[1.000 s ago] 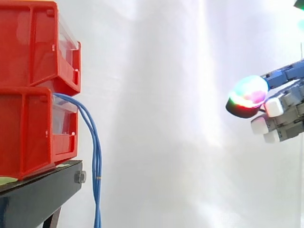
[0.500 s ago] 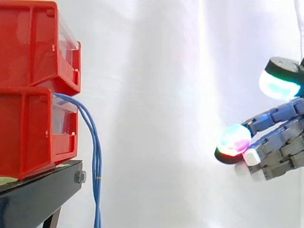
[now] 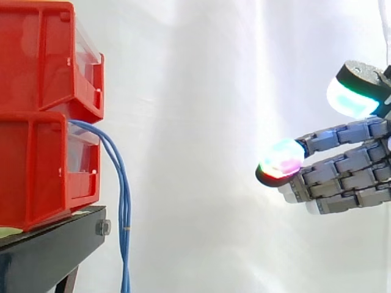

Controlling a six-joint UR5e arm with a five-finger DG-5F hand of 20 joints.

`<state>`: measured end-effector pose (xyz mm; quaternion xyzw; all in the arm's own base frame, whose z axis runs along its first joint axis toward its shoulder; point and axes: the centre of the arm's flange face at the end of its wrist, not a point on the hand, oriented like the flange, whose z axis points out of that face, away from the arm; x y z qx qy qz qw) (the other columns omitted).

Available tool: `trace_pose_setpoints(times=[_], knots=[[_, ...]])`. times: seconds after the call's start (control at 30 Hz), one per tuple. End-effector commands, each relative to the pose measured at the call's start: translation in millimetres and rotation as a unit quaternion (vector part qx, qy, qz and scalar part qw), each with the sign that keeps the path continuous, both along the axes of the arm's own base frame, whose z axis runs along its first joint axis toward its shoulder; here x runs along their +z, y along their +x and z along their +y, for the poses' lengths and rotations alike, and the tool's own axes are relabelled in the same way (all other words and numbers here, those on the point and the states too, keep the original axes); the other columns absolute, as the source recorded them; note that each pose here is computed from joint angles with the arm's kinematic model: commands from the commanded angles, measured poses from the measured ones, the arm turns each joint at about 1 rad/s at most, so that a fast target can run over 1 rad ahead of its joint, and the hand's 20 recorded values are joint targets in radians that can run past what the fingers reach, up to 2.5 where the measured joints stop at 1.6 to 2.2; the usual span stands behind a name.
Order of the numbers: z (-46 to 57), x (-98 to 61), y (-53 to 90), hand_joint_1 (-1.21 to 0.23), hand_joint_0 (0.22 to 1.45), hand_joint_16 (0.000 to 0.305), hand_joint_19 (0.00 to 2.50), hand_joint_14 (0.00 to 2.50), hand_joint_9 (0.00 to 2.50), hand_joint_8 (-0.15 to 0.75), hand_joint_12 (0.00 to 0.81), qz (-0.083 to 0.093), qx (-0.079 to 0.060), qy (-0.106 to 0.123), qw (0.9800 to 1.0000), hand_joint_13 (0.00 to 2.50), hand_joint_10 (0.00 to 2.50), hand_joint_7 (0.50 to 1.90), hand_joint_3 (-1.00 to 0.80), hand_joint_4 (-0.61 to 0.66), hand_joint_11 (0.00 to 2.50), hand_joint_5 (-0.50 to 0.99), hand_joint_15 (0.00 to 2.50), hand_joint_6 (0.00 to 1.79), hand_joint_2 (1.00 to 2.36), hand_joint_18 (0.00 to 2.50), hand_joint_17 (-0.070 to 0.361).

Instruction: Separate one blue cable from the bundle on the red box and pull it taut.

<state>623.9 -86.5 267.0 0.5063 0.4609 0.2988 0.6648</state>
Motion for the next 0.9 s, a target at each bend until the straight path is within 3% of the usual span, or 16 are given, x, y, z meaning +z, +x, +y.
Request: trace_pose_setpoints(times=[0.0, 0.17, 0.2, 0.27, 0.5, 0.63, 0.7, 0.87], knots=[[1.5, 1.8, 2.8, -0.58, 0.4, 0.077, 0.0, 0.0, 0.18, 0.266, 0.365, -0.004, -0.001, -0.019, 0.9998, 0.0, 0.0, 0.7, -0.5, 0.18, 0.0, -0.23, 0.03, 0.5, 1.0, 0.0, 0.174], [2.8, -19.3, 10.3, -0.59, 0.41, 0.075, 0.0, 0.0, 0.25, 0.28, 0.366, 0.0, 0.0, -0.018, 0.9998, 0.0, 0.0, 0.72, -0.5, 0.21, 0.02, -0.22, 0.03, 0.5, 1.0, 0.0, 0.169], [3.5, -20.9, 14.2, -0.58, 0.41, 0.075, 0.0, 0.0, 0.26, 0.281, 0.367, -0.009, 0.001, -0.011, 0.9999, 0.0, 0.0, 0.71, -0.5, 0.21, 0.03, -0.22, 0.02, 0.5, 1.0, 0.0, 0.168], [4.1, -34.2, 19.4, -0.58, 0.42, 0.072, 0.0, 0.0, 0.3, 0.284, 0.369, -0.009, 0.0, -0.007, 0.9999, 0.02, 0.0, 0.71, -0.5, 0.21, 0.04, -0.21, 0.03, 0.5, 1.0, 0.0, 0.163], [4.9, -37.3, 35.4, -0.58, 0.43, 0.069, 0.0, 0.0, 0.38, 0.294, 0.368, -0.022, -0.001, -0.002, 0.9998, 0.1, 0.0, 0.72, -0.5, 0.22, 0.09, -0.21, 0.05, 0.5, 1.0, 0.0, 0.155], [5.6, -53.3, 44.8, -0.59, 0.44, 0.067, 0.0, 0.0, 0.4, 0.3, 0.37, -0.018, -0.001, -0.002, 0.9998, 0.13, 0.0, 0.73, -0.5, 0.23, 0.11, -0.21, 0.06, 0.5, 1.0, 0.0, 0.151], [5.8, -51.3, 47.1, -0.59, 0.44, 0.067, 0.0, 0.0, 0.42, 0.301, 0.371, -0.024, -0.001, 0.001, 0.9997, 0.14, 0.0, 0.73, -0.5, 0.24, 0.12, -0.2, 0.06, 0.5, 1.0, 0.0, 0.151], [2.6, -76.2, 58.0, -0.59, 0.44, 0.066, 0.0, 0.0, 0.44, 0.303, 0.369, -0.02, -0.003, 0.013, 0.9997, 0.17, 0.0, 0.74, -0.5, 0.25, 0.14, -0.2, 0.08, 0.5, 1.0, 0.0, 0.148]])
